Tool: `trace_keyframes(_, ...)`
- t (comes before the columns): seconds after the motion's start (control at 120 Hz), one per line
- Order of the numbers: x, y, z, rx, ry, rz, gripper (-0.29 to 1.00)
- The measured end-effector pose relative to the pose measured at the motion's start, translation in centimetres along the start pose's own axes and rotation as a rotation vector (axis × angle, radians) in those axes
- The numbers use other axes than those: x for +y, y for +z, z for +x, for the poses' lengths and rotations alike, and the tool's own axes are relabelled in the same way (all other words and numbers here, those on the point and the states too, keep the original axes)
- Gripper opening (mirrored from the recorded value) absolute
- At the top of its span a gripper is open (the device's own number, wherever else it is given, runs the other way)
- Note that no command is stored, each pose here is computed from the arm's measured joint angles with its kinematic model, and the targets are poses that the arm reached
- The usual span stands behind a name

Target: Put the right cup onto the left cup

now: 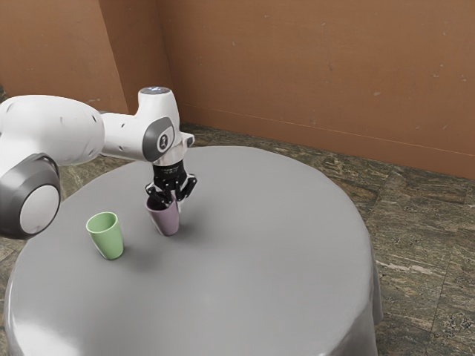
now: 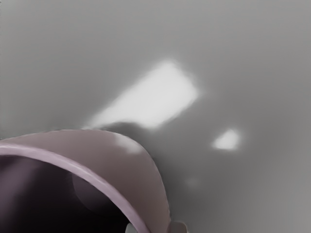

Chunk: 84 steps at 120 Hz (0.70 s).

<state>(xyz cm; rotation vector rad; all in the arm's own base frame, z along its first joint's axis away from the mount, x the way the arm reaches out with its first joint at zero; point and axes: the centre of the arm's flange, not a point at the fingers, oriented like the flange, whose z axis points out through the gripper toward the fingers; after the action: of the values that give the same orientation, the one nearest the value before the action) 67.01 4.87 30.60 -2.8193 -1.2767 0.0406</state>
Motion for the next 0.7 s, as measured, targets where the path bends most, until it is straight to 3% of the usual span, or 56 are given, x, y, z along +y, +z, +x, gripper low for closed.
trace_keyframes(0.7, 0.4, -3.4, -1.2, 0.004, 0.009, -0.018, -0.08)
